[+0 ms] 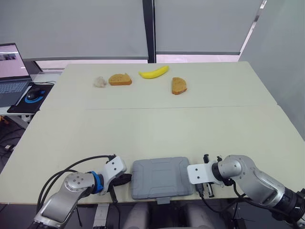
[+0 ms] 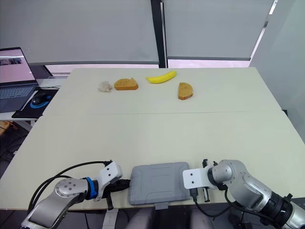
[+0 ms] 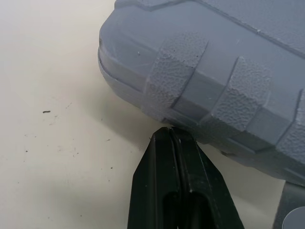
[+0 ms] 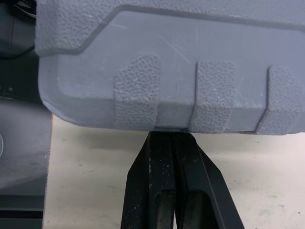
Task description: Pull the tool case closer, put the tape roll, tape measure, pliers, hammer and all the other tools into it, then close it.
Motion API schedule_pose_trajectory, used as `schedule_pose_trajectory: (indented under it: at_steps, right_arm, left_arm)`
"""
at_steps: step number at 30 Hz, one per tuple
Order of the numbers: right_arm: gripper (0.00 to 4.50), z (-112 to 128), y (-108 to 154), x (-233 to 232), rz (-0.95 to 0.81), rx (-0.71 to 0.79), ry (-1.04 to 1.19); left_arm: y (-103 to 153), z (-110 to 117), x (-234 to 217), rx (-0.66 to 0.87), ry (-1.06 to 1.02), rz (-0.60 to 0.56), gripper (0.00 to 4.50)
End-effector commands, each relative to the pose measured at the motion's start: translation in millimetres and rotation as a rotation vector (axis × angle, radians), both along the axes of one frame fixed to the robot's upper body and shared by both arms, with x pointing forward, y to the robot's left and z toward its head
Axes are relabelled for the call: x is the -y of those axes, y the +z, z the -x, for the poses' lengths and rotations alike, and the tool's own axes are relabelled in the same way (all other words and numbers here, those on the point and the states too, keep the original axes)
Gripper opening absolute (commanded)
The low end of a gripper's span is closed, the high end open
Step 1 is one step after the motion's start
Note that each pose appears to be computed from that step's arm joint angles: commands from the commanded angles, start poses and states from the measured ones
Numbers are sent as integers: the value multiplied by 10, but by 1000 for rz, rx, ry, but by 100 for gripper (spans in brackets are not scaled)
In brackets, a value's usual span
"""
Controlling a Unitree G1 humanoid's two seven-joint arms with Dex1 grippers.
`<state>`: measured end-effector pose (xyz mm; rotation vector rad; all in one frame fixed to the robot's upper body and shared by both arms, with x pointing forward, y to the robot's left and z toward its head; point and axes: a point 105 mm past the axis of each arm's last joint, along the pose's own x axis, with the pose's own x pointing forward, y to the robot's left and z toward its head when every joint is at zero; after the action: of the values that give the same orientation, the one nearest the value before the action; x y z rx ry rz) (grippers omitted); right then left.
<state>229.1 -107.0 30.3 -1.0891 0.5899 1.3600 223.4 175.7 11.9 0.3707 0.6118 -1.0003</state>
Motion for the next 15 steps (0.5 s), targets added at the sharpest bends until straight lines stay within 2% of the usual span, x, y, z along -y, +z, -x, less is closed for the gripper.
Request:
schedule_pose_trajectory:
  at_steps: [1, 15]
  right_arm:
    - [2, 46, 121, -110, -46, 9, 41]
    - [2, 102, 118, -119, -55, -34, 41]
  left_arm:
    - [10, 30, 121, 4, -52, 23, 0]
    - [-15, 68, 173, -11, -81, 28, 0]
